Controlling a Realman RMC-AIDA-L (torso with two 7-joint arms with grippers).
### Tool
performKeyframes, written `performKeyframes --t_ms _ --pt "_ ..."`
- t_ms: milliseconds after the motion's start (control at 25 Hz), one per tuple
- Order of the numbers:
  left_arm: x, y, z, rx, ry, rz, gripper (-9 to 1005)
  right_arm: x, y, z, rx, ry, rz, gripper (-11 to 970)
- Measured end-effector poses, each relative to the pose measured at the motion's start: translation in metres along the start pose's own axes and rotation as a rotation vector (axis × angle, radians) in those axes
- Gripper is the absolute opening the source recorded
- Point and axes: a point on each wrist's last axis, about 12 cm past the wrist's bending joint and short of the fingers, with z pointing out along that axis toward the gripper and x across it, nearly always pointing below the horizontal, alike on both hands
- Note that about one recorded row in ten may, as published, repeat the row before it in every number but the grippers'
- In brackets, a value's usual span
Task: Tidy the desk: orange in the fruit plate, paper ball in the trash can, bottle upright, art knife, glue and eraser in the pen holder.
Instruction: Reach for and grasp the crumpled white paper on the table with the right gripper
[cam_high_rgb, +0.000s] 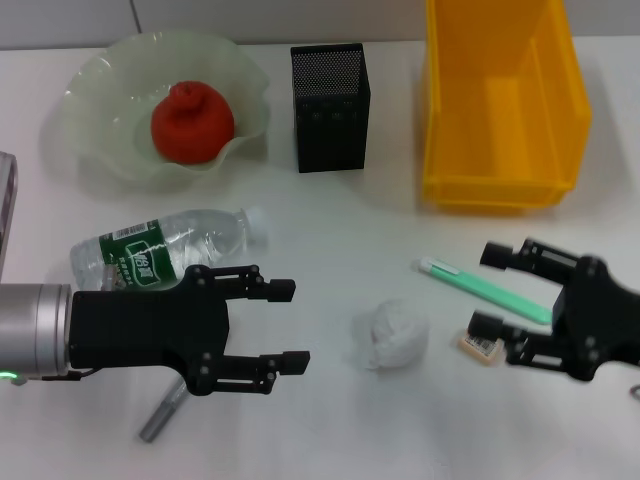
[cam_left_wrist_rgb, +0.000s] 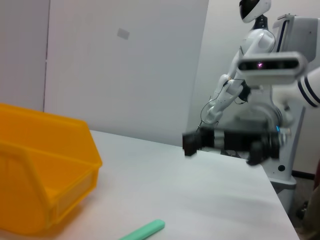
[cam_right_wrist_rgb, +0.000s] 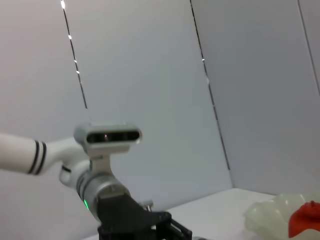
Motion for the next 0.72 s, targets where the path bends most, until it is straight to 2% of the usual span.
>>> performKeyframes --t_ms 120,160,200,480,600,720 --pt "0.004 0.000 0.002 -0.002 0.005 -0.012 756 -0.025 -0.011 -0.002 -0.048 0.034 0.052 797" --pt "0.005 -0.001 0.002 -0.001 0.004 -0.006 756 -0.046 -0.020 -0.004 -0.051 0.080 0.073 797" --pt "0.005 -0.001 0.002 -0.001 0.004 -0.006 756 -0.046 -0.020 -0.004 -0.051 0.080 0.073 797" --pt "0.013 -0.007 0.003 0.009 -0.006 -0.010 756 -0.110 -0.045 -0.004 0.005 0.213 0.156 797" --pt "0.014 -0.008 0.003 0.009 -0.007 -0.015 757 -0.118 -0.052 0.005 -0.002 0.299 0.171 797" --pt "0.016 -0.008 0.003 0.006 -0.010 -0.025 757 -0.106 -0.053 0.014 -0.013 0.373 0.131 797"
